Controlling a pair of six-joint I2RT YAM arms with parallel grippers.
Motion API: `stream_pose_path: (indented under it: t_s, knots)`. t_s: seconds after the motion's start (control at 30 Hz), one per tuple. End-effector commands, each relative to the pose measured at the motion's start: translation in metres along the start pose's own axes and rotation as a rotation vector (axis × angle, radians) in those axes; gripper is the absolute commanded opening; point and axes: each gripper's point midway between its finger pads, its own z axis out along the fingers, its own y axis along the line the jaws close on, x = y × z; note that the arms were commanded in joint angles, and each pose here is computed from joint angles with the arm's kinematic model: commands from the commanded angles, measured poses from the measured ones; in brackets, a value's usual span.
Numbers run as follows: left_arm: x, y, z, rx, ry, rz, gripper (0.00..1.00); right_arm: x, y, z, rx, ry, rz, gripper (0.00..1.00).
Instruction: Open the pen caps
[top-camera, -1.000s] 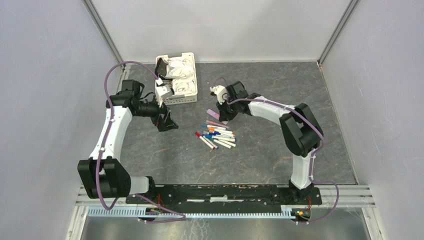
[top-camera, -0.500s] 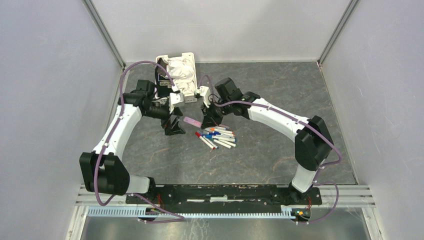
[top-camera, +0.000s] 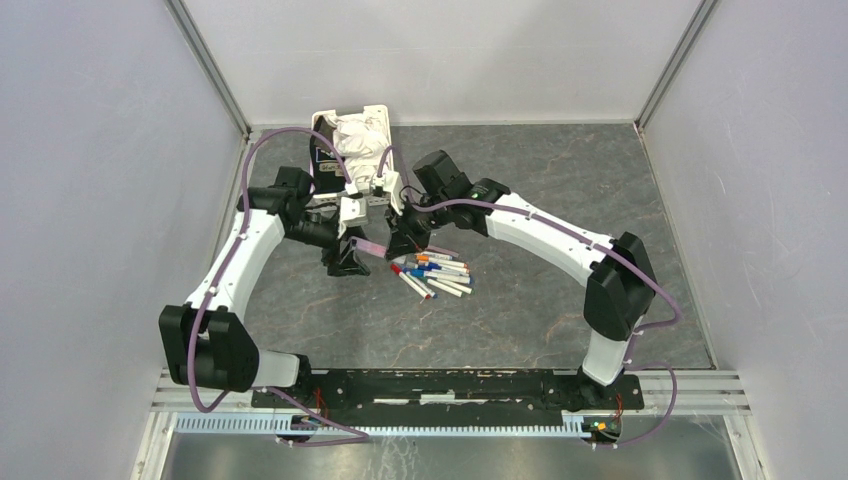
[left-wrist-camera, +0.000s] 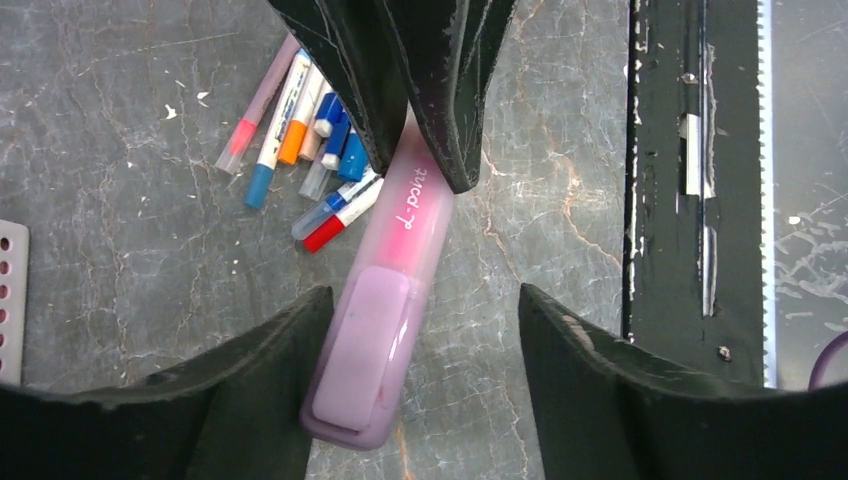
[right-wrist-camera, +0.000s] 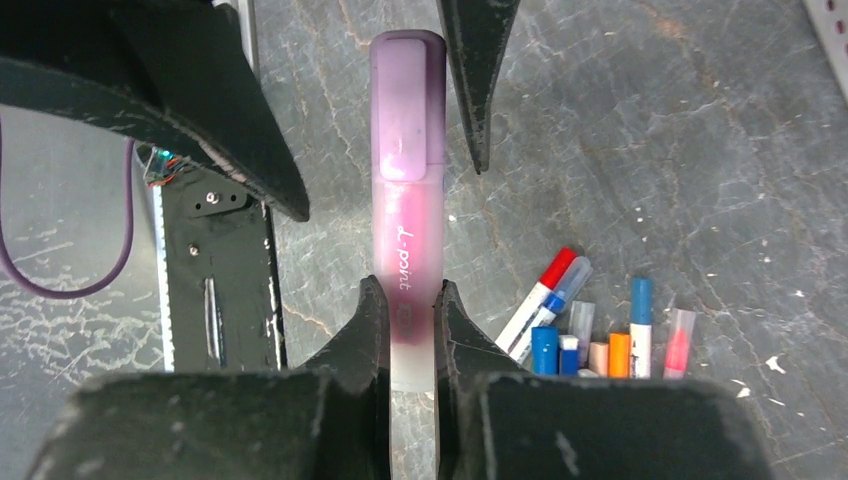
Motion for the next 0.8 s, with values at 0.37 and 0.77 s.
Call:
stream_pose_path:
  t_s: [0.37,0.77]
  knots:
    - [-0.025,-0.018,-0.001,0.022,-0.087,0.189,0.03,-0.020,0.010,0.015,-0.101,-0.037,0.043,0.55]
    - [-0.017,-0.027,0.000,0.043,-0.065,0.346,0.02,-0.013,0.025,0.007,-0.276,-0.086,0.210,0.03]
